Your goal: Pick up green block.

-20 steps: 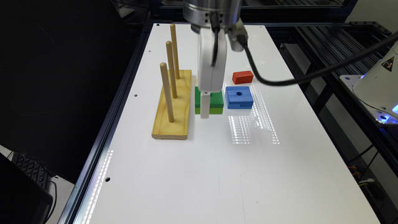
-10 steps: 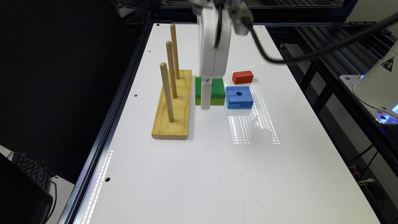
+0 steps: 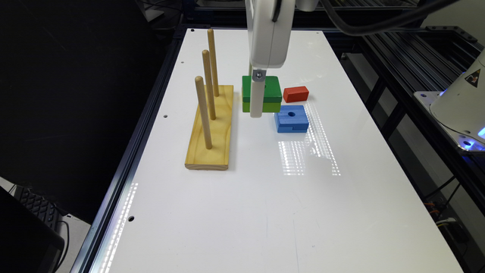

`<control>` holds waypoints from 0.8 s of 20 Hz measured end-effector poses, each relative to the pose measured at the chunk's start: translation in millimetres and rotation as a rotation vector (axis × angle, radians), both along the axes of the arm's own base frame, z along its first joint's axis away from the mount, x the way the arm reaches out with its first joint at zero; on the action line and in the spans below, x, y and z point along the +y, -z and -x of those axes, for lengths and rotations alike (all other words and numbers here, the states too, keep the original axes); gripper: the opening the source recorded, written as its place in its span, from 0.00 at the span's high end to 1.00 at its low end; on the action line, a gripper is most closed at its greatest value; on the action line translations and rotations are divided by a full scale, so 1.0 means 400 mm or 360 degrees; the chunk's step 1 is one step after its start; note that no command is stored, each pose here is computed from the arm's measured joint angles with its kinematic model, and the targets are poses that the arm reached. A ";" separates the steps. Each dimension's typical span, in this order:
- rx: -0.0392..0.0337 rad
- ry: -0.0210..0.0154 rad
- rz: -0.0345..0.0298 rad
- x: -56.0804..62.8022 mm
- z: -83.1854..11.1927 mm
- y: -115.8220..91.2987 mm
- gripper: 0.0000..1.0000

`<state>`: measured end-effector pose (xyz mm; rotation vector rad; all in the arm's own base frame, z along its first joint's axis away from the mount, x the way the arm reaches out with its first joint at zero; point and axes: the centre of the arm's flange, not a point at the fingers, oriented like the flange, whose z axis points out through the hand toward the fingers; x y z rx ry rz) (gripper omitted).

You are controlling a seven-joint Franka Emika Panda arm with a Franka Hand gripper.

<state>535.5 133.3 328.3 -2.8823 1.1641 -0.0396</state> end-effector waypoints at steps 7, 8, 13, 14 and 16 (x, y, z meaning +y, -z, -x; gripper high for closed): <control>-0.0021 -0.00003 -0.0003 0.000 0.001 -0.028 1.00; -0.0022 -0.00003 -0.0003 0.000 0.001 -0.028 1.00; -0.0022 -0.00003 -0.0003 0.000 0.001 -0.028 1.00; -0.0022 -0.00003 -0.0003 0.000 0.001 -0.028 1.00; -0.0022 -0.00003 -0.0003 0.000 0.001 -0.028 1.00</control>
